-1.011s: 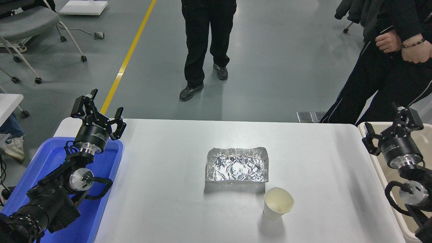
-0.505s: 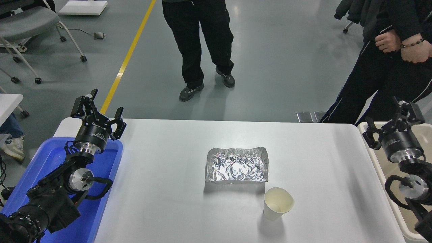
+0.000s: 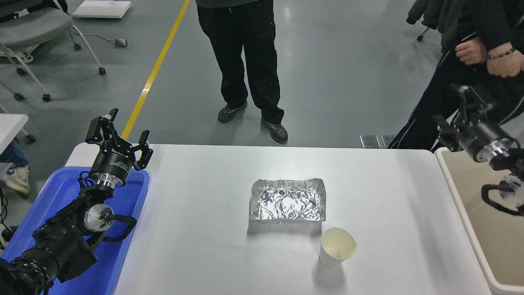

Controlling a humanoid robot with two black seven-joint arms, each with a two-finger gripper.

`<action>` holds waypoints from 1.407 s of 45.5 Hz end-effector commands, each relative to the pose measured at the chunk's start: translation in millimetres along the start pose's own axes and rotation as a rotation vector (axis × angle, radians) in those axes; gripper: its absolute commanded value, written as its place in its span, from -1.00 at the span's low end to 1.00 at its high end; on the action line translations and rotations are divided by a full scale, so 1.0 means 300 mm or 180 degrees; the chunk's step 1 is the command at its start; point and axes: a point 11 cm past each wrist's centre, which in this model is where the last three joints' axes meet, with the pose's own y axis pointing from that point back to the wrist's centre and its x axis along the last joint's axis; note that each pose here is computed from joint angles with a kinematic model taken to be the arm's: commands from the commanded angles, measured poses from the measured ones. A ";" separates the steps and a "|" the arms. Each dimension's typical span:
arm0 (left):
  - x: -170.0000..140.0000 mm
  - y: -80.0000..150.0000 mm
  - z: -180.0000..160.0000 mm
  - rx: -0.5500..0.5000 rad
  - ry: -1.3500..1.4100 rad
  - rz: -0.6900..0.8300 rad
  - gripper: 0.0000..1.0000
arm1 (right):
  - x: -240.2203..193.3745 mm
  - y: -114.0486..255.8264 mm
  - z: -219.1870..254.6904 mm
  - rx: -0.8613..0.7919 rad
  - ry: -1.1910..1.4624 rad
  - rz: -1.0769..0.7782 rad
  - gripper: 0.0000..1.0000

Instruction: Dispose of the paper cup in the dustbin

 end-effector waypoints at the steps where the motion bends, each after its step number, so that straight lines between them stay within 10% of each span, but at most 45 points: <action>1: 0.000 0.000 0.000 0.0000 0.0001 -0.0001 1.00 | -0.008 -0.043 -0.189 -0.0145 0.0836 -0.0675 0.99; 28: 0.000 0.000 0.000 0.0000 0.0001 -0.0001 1.00 | -0.496 -0.087 -0.222 -0.0695 0.3512 -0.3097 0.99; 64: 0.000 0.000 0.000 0.0000 0.0001 -0.0001 1.00 | -0.762 0.093 0.047 -0.0995 0.3720 -0.4405 0.99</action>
